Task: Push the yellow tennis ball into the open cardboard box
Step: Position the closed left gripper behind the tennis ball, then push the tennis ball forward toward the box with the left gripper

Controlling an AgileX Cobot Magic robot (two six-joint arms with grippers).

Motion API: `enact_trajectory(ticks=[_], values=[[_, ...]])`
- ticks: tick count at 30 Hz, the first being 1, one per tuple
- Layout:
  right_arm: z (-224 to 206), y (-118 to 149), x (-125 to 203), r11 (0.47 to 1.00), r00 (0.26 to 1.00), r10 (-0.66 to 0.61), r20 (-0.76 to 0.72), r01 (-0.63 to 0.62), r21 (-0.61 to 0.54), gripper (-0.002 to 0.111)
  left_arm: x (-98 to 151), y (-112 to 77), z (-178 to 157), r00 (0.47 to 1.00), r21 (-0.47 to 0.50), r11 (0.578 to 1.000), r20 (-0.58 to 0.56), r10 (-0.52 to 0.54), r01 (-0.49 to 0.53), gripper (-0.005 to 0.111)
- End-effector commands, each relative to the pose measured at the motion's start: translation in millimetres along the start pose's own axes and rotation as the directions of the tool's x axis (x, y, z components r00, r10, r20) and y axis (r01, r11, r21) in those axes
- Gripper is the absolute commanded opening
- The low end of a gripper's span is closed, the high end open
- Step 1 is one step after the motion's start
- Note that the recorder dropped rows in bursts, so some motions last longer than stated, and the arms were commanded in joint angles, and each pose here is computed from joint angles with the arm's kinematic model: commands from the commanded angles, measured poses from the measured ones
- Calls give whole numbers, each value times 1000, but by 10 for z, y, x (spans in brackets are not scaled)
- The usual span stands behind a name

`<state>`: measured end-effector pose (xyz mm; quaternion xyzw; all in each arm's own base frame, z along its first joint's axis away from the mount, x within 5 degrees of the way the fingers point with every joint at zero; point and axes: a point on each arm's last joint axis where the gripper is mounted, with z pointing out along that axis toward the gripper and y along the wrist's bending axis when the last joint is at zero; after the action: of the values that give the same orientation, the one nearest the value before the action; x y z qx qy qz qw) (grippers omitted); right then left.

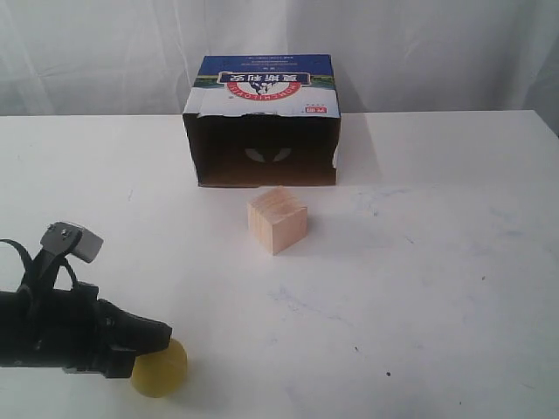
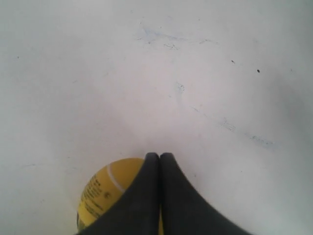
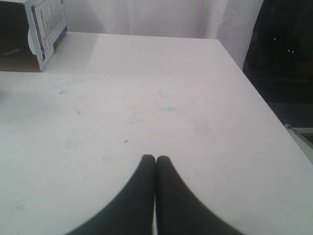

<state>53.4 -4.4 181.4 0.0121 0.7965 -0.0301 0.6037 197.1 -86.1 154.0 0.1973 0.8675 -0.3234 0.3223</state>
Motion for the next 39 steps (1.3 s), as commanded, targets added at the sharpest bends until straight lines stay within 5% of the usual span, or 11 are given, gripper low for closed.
enact_trajectory(ticks=[1,10,23,31,39], values=[[-3,-4,-4,1000,1000,-2,12,2,7,0,55,28,61,1000,11,1000,-21,9,-9,0],[-3,-4,-4,1000,1000,-2,12,2,7,0,-22,127,185,997,14,998,-37,68,-68,0],[-3,-4,-4,1000,1000,-2,12,2,7,0,-895,188,237,957,-18,971,164,239,-240,0],[-3,-4,-4,1000,1000,-2,12,2,7,0,-754,376,266,978,-174,967,56,201,-189,0],[-3,-4,-4,1000,1000,-2,12,2,7,0,-646,413,409,984,-96,980,31,176,-172,0]])
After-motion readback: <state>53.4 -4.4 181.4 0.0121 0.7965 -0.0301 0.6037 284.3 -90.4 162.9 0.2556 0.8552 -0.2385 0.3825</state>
